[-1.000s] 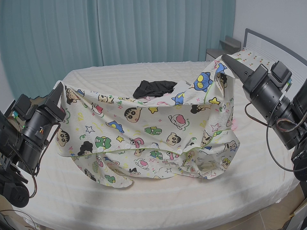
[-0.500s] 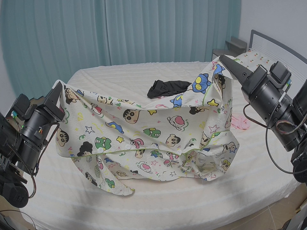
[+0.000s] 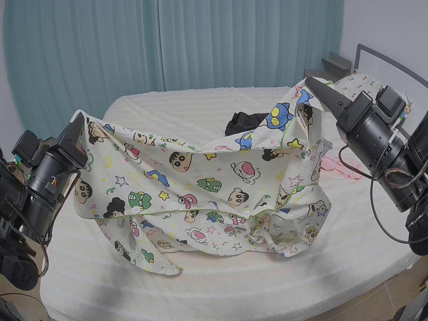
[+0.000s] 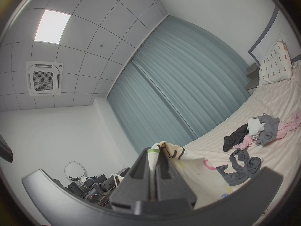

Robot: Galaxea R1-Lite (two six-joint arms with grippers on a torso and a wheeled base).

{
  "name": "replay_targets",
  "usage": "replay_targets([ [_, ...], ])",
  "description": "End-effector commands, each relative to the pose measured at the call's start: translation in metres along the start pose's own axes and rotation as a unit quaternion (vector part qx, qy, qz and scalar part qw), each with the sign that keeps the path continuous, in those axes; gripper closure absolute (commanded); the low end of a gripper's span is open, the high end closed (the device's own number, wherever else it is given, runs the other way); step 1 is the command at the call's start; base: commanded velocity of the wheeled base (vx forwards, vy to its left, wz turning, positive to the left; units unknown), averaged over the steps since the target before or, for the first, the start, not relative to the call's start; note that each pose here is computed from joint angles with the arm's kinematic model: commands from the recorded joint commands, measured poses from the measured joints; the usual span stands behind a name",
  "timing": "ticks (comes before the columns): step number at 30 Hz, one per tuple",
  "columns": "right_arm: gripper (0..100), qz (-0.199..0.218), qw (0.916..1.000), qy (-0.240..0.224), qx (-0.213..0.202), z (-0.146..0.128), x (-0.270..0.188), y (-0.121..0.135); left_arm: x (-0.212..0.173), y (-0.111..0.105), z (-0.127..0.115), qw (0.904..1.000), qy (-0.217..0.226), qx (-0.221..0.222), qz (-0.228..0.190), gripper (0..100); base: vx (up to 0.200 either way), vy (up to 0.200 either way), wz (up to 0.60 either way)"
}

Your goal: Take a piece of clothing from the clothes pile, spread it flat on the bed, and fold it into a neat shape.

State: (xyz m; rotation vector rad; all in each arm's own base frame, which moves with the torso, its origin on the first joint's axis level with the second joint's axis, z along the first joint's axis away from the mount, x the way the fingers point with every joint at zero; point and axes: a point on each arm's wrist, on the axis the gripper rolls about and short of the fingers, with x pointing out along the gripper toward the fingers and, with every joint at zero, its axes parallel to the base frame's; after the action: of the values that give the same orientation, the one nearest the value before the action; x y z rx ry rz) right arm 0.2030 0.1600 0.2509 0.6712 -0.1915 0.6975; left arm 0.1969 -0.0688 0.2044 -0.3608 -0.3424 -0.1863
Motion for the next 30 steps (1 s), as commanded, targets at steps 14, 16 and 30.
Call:
replay_targets([
  [14, 100, 0.020, 0.9996, -0.018, 0.001, 0.012, -0.006, 0.013, -0.013, -0.002, 0.018, 0.9993, -0.033, -0.007, -0.013, 100, -0.143, 0.000, 0.00],
  [16, 100, 0.033, 0.9992, -0.022, -0.003, 0.017, -0.008, 0.021, -0.017, -0.003, 0.023, 0.9990, -0.041, -0.006, -0.016, 100, -0.200, 0.000, 0.00],
  [30, 100, 0.078, 0.9957, -0.033, -0.039, 0.033, -0.044, 0.045, -0.026, -0.005, 0.037, 0.9972, -0.068, 0.024, -0.021, 100, -0.200, 0.000, 0.00],
])
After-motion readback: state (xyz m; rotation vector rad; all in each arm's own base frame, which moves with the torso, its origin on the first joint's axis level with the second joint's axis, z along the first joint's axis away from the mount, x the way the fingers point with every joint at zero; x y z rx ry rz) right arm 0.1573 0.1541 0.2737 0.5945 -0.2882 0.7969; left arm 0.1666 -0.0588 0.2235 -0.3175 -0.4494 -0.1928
